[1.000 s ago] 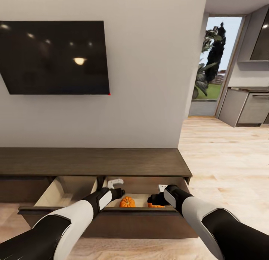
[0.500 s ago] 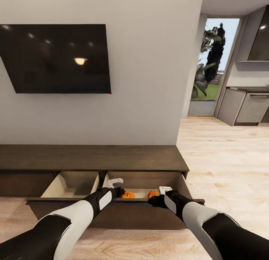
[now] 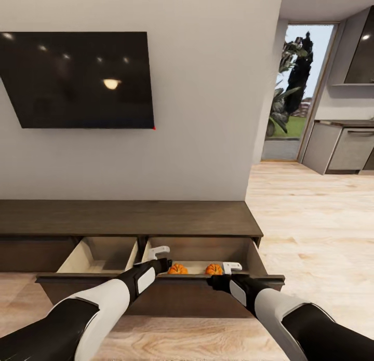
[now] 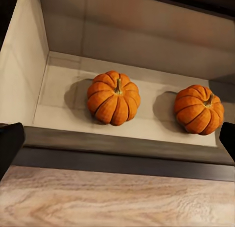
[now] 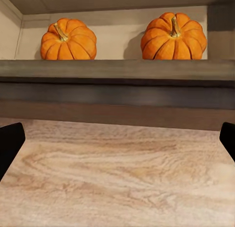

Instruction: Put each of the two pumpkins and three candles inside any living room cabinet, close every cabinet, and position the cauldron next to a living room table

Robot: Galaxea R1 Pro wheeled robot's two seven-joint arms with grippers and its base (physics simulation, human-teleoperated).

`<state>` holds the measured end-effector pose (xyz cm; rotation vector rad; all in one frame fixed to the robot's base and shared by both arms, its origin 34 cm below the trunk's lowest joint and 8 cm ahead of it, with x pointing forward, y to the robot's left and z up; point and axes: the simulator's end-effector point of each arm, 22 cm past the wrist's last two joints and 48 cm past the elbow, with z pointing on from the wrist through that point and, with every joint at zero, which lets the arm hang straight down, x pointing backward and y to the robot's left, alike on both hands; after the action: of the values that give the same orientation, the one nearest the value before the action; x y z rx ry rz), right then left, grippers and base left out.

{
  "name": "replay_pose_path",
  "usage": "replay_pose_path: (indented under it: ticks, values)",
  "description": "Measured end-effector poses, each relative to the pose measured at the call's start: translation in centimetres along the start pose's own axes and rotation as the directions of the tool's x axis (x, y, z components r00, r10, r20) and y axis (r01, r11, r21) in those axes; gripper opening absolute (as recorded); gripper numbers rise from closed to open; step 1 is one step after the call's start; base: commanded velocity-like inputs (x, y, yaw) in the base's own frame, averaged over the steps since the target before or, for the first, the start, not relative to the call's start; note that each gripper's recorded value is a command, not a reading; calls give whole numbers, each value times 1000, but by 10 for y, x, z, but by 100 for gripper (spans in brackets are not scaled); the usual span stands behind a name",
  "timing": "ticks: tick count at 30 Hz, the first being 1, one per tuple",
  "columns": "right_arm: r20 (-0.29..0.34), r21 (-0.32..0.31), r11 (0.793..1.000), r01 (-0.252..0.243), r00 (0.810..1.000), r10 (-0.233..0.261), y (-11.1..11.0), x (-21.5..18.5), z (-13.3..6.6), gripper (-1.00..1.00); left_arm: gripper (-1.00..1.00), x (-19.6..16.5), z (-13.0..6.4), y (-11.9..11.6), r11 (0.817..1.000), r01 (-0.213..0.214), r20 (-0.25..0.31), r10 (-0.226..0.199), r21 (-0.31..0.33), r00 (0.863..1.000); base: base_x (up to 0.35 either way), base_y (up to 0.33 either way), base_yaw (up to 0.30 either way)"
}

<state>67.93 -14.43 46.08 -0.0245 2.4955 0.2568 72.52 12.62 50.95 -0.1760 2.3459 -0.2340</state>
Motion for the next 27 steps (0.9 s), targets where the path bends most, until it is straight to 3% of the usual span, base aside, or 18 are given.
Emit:
replay_pose_path:
  ticks: [15, 19, 27]
  values:
    - [29, 0, 1000, 3, 1000, -3, -5, 20, 21, 100, 100, 28, 18, 9, 999, -34, 2, 34, -5, 999, 0, 0, 0]
    - [77, 3, 1000, 4, 997, -4, -9, 29, 28, 100, 100, 31, 22, 13, 999, -33, 39, 34, -10, 999, 0, 0, 0]
    - [92, 5, 1000, 4, 996, -4, -12, 45, 40, 100, 100, 49, 32, 24, 999, -31, 55, 32, -25, 998, 0, 0, 0]
